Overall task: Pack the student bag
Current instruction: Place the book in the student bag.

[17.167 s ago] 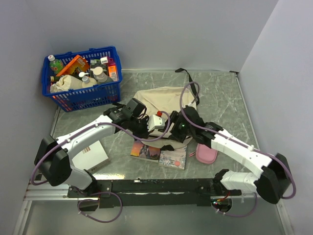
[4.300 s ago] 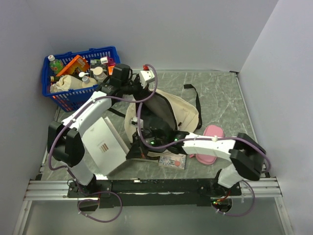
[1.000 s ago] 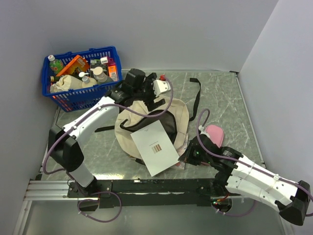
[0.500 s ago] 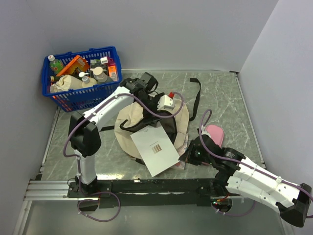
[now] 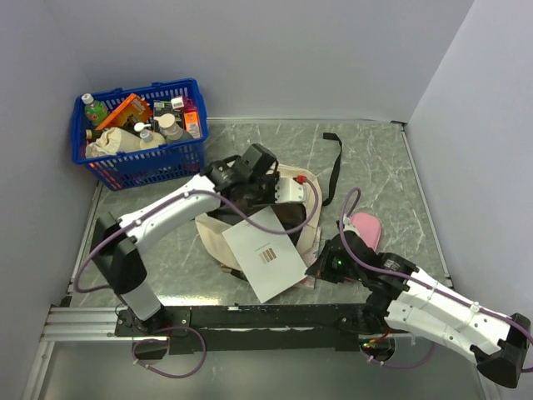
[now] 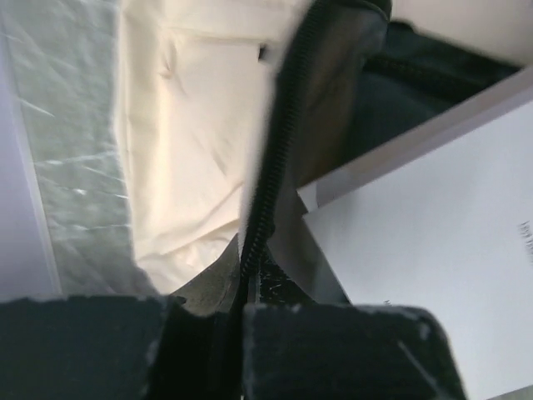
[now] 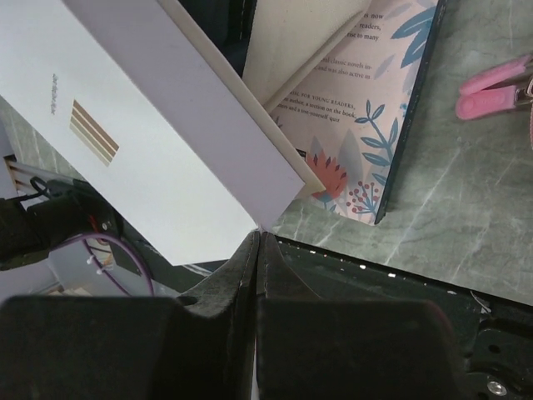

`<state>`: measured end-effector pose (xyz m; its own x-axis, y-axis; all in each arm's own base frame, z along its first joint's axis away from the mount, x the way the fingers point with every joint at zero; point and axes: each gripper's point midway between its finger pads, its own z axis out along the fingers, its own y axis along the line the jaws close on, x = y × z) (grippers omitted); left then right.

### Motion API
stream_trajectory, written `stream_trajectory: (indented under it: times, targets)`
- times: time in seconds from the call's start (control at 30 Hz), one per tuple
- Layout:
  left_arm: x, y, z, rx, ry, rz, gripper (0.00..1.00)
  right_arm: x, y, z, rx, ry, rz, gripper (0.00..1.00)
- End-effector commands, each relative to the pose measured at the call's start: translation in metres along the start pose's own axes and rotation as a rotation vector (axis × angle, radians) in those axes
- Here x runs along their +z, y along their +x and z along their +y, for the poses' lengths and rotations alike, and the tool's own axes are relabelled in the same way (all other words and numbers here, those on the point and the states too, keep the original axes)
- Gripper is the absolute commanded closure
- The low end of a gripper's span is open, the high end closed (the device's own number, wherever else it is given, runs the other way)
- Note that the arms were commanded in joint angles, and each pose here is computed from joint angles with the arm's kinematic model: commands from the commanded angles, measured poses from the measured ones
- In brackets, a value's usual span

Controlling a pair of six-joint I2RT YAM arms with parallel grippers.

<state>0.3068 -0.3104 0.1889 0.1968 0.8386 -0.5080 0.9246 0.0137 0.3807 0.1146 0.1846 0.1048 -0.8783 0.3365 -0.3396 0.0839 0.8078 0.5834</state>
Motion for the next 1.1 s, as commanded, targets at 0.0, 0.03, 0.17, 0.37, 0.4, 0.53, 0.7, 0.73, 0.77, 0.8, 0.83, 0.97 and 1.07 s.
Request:
stream_trajectory:
  times: [0.0,0.03,0.17,0.37,0.4,0.53,0.7,0.73,0.77,0.8,0.83,0.97,1.07]
  targets:
    - [-0.053,-0.07,0.02,0.017,-0.255,-0.182,0.99,0.002,0.0,-0.005,0.017,0.007,-0.008,1.0]
    - [-0.058,-0.077,0.016,0.01,-0.256,-0.206,0.99,0.002,0.001,-0.006,0.024,0.011,-0.005,1.0]
    - [-0.092,-0.104,0.014,-0.02,-0.361,-0.303,0.99,0.004,0.002,-0.01,0.053,0.012,-0.006,1.0]
    - [-0.105,-0.101,-0.013,-0.065,-0.287,-0.345,0.99,0.011,0.0,-0.015,0.116,0.02,-0.013,1.0]
    - [-0.104,-0.097,-0.02,-0.074,-0.26,-0.338,0.99,0.013,0.002,-0.018,0.132,0.026,-0.008,1.0]
    - [-0.089,-0.074,-0.062,-0.09,-0.113,-0.284,0.99,0.021,-0.009,-0.016,0.252,-0.011,-0.041,1.0]
    - [-0.063,-0.046,-0.094,-0.104,-0.032,-0.252,0.99,0.016,-0.055,0.026,0.455,-0.22,-0.165,1.0]
    - [-0.063,-0.049,-0.097,-0.099,-0.02,-0.276,0.99,0.013,-0.065,0.038,0.472,-0.235,-0.179,1.0]
    - [-0.064,-0.051,-0.096,-0.1,-0.027,-0.295,0.99,0.011,-0.071,0.046,0.477,-0.246,-0.187,1.0]
    - [-0.063,-0.055,-0.096,-0.102,-0.028,-0.311,0.99,0.014,-0.076,0.051,0.482,-0.237,-0.19,1.0]
    - [-0.063,-0.057,-0.094,-0.108,-0.033,-0.312,0.99,0.007,-0.086,0.066,0.497,-0.272,-0.205,1.0]
    - [-0.064,-0.067,-0.088,-0.122,-0.03,-0.328,0.99,-0.004,-0.129,0.094,0.501,-0.292,-0.354,1.0]
    - [-0.069,-0.074,-0.083,-0.129,-0.038,-0.341,0.99,-0.001,-0.155,0.091,0.49,-0.219,-0.471,1.0]
